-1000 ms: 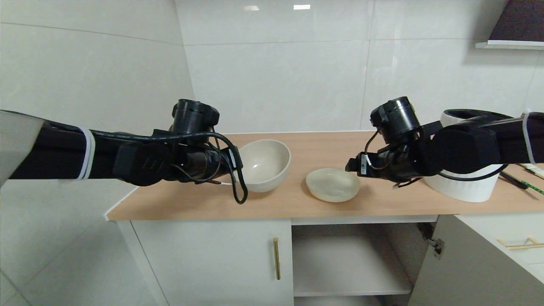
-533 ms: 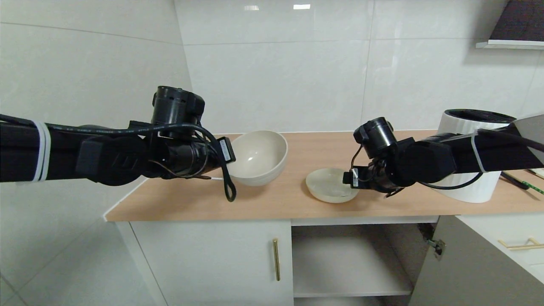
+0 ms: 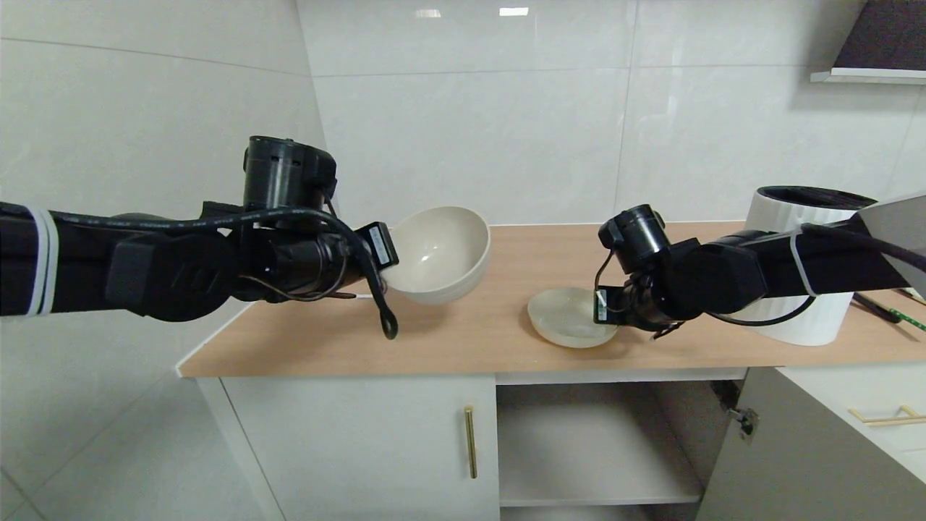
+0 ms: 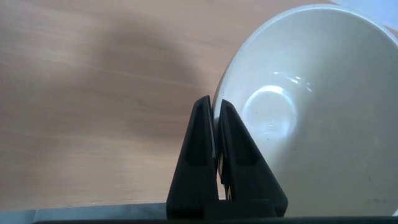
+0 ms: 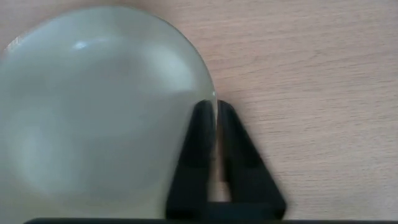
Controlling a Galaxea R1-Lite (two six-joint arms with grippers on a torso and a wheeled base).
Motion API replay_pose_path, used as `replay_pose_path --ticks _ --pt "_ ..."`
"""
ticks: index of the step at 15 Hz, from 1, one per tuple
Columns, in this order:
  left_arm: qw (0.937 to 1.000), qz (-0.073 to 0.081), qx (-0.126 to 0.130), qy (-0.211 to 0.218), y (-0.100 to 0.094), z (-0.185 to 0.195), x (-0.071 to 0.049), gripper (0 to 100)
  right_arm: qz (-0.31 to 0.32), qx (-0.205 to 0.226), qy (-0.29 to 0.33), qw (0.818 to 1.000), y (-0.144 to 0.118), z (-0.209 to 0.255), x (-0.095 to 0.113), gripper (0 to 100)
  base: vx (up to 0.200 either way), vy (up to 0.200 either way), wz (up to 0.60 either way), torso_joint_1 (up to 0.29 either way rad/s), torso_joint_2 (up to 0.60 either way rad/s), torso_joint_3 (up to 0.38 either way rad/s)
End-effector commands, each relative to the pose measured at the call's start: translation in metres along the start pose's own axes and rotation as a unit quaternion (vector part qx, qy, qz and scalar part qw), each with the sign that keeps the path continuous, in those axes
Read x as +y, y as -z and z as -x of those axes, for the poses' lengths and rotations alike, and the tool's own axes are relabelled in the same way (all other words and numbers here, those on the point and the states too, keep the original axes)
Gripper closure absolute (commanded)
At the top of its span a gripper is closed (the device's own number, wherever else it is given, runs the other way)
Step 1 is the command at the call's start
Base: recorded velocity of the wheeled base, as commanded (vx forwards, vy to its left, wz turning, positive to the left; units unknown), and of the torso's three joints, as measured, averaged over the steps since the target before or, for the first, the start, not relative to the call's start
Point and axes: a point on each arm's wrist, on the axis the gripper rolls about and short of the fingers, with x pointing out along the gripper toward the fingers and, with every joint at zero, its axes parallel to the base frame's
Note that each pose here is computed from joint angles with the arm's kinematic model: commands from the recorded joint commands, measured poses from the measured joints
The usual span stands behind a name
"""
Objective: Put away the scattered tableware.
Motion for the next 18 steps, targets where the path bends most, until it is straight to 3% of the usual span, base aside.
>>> replay_pose_path --ticks 1,3,5,9,15,18 --pt "0.9993 -0.014 -0.009 0.033 0.003 0.009 0.002 100 -0.004 -0.006 -0.003 1.000 -0.003 0.007 -0.001 100 0.000 0.000 0.00 0.000 0.00 0.000" --pt "0.9976 -0.031 -0.002 0.062 0.006 0.017 0.003 100 -0.015 -0.013 -0.007 1.000 -0.007 0.015 -0.002 100 0.000 0.000 0.00 0.000 0.00 0.000" --pt "0.9977 -0.033 0.007 0.059 0.008 0.024 0.006 100 -0.021 -0.002 -0.019 1.000 -0.010 0.035 -0.010 100 0.000 0.000 0.00 0.000 0.00 0.000" --pt "0.9965 -0.039 0.071 0.023 0.015 0.042 0.012 100 -0.033 0.044 -0.104 0.993 -0.013 0.100 -0.033 100 0.000 0.000 0.00 0.000 0.00 0.000" --pt "0.9925 -0.054 0.108 0.018 0.031 0.057 0.016 100 -0.017 0.101 -0.114 0.988 0.023 0.132 -0.061 100 0.000 0.000 0.00 0.000 0.00 0.000" --pt "0.9903 -0.061 0.124 0.021 0.041 0.059 0.015 100 -0.016 0.100 -0.114 0.988 0.027 0.137 -0.066 100 0.000 0.000 0.00 0.000 0.00 0.000"
